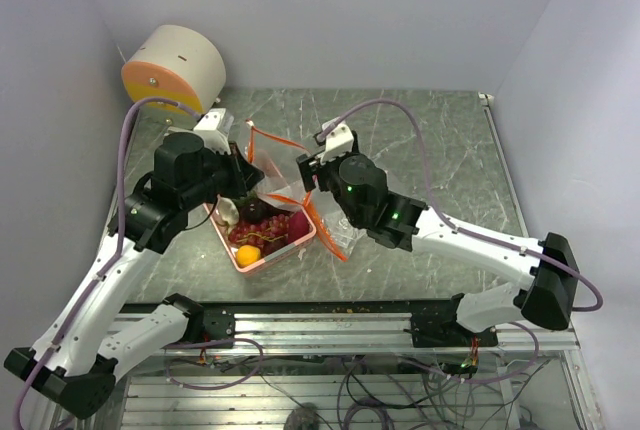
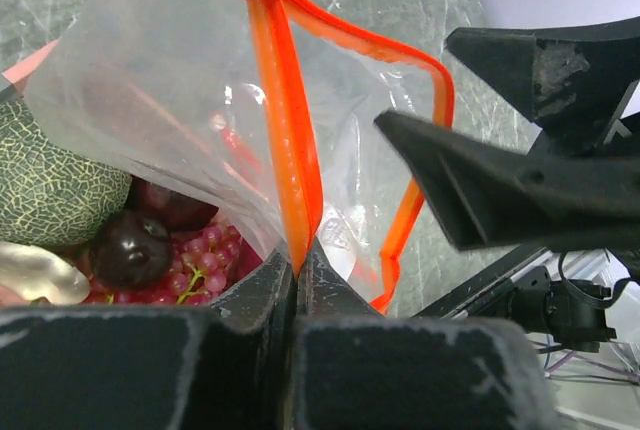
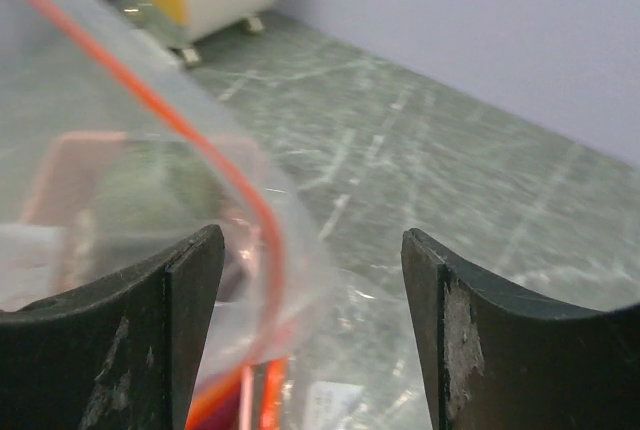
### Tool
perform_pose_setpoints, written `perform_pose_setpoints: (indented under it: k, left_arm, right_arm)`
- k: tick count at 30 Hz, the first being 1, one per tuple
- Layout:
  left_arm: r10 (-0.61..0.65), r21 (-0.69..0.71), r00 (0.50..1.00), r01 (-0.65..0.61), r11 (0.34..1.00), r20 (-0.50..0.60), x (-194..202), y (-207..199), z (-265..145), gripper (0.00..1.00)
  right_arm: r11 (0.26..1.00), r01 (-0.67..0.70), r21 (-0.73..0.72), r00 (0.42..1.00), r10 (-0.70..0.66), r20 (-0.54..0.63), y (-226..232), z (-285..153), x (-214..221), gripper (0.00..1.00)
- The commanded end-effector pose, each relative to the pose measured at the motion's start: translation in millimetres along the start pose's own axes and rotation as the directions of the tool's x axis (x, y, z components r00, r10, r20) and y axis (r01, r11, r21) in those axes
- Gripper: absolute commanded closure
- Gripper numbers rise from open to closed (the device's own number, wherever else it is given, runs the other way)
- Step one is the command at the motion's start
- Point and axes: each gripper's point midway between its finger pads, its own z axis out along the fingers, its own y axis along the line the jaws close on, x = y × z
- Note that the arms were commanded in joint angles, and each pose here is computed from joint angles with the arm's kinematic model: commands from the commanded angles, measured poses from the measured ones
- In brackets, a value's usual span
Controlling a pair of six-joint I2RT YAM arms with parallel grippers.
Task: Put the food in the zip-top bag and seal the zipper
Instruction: Open the zipper of the food storage bag.
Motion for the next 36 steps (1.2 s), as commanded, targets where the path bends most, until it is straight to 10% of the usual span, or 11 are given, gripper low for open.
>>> perform_pose_setpoints:
  k: [1, 16, 24, 30, 36]
  left_arm:
    - [-0.002, 0.073, 1.0, 0.001, 0.997, 0.022, -7, -13, 7, 0.93]
    - [0.122, 0.184, 0.993, -0.12, 0.976, 0.004, -32, -45, -15, 0.93]
    - [0.213, -0.001, 0.977, -0.213, 0.977, -0.013, -41, -19, -53, 0.93]
    - [0.225, -0.069, 0.974, -0.226, 0.972, -0.033, -37, -5, -59, 0.92]
    - [0.192, -0.065, 0.98, -0.195, 0.979, -0.051, -26, 2, -30, 0.93]
  right_arm:
    - [0.962, -0.022, -0.271, 1.0, 0.019, -0.013, 50, -5, -10, 0.28]
    - [0.98, 0.09, 0.175, 0.995, -0.082, -0.053, -6, 35, -9, 0.32]
    - [0.907, -0.147, 0.394, 0.976, 0.197, -0.089, -86, 37, 24, 0.39]
    - [0.973, -0.225, -0.058, 0.961, 0.212, -0.176, -27, 44, 43, 0.39]
    - [0.824, -0.253, -0.507, 0.959, 0.144, -0.245, 69, 9, 39, 0.36]
